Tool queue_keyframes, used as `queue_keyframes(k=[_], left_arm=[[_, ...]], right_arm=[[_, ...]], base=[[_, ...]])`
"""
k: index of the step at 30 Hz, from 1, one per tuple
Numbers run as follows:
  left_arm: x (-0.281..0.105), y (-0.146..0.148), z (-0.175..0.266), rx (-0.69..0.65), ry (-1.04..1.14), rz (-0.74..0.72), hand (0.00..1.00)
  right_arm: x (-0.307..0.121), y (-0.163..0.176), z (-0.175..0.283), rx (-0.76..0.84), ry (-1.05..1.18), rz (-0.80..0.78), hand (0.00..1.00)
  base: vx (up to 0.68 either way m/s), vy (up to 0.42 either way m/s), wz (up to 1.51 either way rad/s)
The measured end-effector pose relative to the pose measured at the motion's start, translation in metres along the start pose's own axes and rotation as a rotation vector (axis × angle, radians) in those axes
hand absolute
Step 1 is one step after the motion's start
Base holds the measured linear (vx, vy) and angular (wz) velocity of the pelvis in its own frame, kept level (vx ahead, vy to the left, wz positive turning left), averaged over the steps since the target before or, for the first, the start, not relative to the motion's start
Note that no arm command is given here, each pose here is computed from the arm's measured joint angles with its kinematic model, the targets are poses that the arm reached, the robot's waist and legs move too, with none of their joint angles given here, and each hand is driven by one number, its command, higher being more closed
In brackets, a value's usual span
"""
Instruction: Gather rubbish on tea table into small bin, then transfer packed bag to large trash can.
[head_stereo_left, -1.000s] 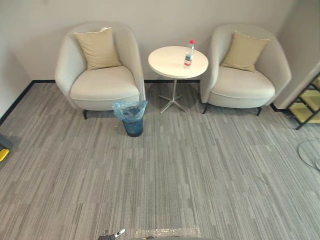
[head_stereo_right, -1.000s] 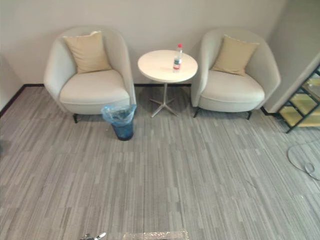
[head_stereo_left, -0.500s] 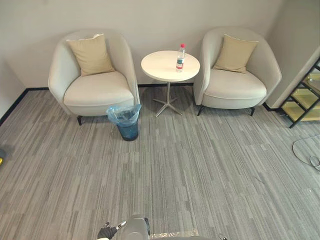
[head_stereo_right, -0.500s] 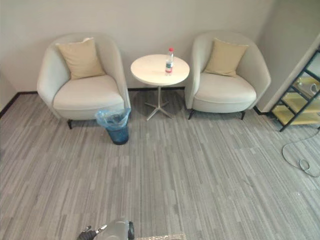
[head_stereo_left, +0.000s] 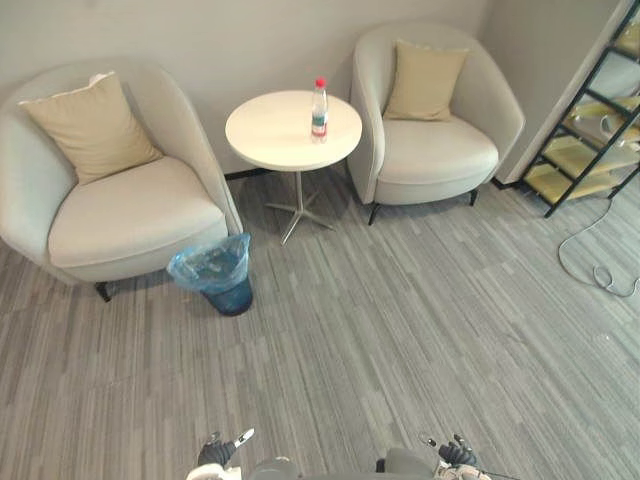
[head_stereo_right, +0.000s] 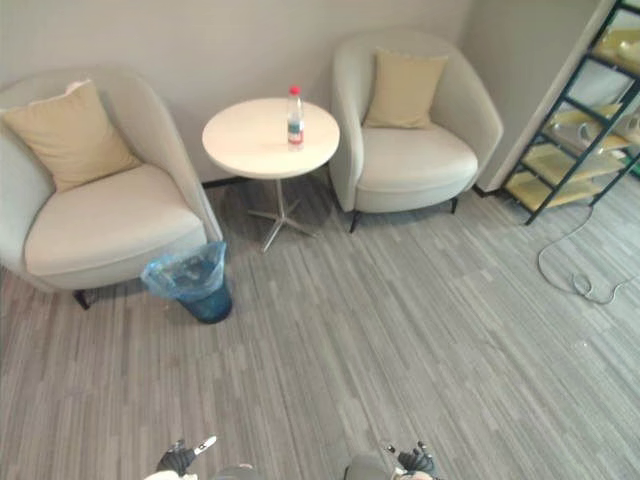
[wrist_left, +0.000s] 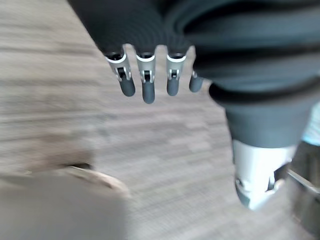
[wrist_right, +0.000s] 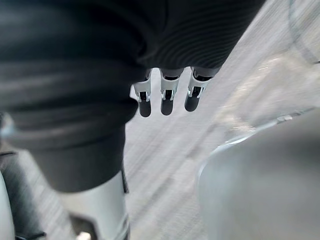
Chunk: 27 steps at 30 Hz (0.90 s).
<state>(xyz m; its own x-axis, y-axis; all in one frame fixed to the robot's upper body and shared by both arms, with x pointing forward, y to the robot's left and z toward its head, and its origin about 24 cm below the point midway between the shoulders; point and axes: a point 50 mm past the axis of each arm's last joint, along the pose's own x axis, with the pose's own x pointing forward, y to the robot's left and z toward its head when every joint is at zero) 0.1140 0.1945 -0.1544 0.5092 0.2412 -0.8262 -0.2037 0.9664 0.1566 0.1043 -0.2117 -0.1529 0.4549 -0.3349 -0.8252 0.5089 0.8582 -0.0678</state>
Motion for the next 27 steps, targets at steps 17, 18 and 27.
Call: queue_keyframes(k=[17,18,27], left_arm=[[-0.002,-0.059,0.039,-0.035,-0.129,-0.164,0.00],[-0.003,-0.059,0.042,-0.036,-0.148,-0.167,0.00],[-0.002,-0.055,0.041,-0.030,-0.148,-0.178,0.00]], right_arm=[[0.005,0.003,0.010,0.023,-0.005,-0.006,0.00],[0.005,0.005,0.012,0.017,-0.011,0.002,0.00],[0.001,0.028,0.005,-0.113,-0.009,0.108,0.00]], base=[[0.29,-0.093,-0.17],[0.23,0.151,-0.50],[0.34,0.153,-0.35]])
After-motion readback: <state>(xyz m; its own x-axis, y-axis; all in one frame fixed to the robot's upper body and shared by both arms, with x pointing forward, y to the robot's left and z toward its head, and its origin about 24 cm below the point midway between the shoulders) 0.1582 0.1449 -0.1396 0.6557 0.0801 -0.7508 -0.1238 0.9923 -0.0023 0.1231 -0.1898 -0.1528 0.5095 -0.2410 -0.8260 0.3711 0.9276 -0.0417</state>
